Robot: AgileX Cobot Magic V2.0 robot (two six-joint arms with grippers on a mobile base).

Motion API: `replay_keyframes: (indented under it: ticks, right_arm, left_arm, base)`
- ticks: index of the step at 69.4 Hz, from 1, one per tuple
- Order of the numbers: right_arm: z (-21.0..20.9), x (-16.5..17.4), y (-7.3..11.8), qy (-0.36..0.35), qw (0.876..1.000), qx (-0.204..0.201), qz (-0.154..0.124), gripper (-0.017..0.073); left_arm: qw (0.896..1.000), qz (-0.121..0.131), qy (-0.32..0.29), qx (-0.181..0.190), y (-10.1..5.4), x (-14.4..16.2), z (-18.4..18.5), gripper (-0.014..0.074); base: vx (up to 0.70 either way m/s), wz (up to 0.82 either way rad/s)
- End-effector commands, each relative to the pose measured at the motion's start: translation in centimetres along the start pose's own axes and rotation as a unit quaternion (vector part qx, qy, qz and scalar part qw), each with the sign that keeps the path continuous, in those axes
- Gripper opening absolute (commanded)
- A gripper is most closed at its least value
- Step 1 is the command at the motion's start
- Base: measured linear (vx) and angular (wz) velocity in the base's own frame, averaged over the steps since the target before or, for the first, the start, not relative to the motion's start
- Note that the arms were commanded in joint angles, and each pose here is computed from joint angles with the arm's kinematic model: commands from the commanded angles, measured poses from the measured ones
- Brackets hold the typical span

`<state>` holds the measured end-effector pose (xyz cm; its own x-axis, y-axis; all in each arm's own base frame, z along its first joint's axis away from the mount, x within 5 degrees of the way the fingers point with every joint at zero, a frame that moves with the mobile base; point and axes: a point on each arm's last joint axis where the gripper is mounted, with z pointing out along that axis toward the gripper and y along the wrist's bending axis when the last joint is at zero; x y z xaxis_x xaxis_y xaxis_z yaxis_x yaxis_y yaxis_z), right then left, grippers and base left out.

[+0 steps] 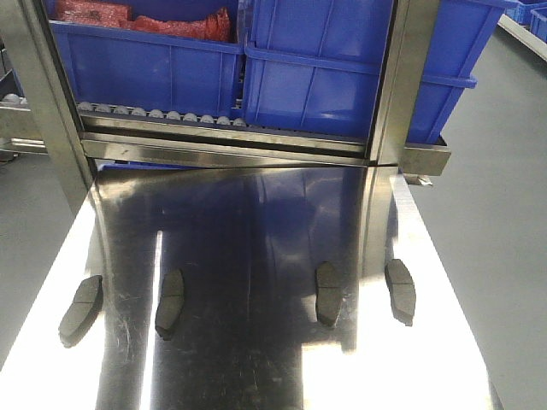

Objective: Move and align brake pads A on conveyor
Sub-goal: 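Lower the left gripper toward the brake pad nearest the left arm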

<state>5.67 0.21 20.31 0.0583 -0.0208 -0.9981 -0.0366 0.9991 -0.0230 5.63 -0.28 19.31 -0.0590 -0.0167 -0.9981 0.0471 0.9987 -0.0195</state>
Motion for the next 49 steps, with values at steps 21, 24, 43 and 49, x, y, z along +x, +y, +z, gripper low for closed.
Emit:
replay_keyframes:
  ticks: [21,24,43,49]
  right_arm:
    - [-0.09,-0.4,0.0,-0.04,0.999,0.002,-0.003,-0.001]
    - [-0.09,-0.4,0.0,-0.04,0.999,0.002,-0.003,-0.001]
    - [-0.09,-0.4,0.0,-0.04,0.999,0.002,-0.003,-0.001]
    - [-0.09,-0.4,0.0,-0.04,0.999,0.002,-0.003,-0.001]
  left_arm:
    - [0.999,-0.005,-0.033,0.002,-0.01,-0.12,-0.03,-0.0006]
    - [0.999,-0.005,-0.033,0.002,-0.01,-0.12,-0.03,-0.0006]
    - [0.999,-0.005,-0.033,0.002,-0.01,-0.12,-0.03,-0.0006]
    - [0.999,-0.005,-0.033,0.002,-0.01,-0.12,-0.03,-0.0006]
  base:
    - [0.0,0.0]
    - [0.0,0.0]
    - [0.0,0.0]
    - [0.0,0.0]
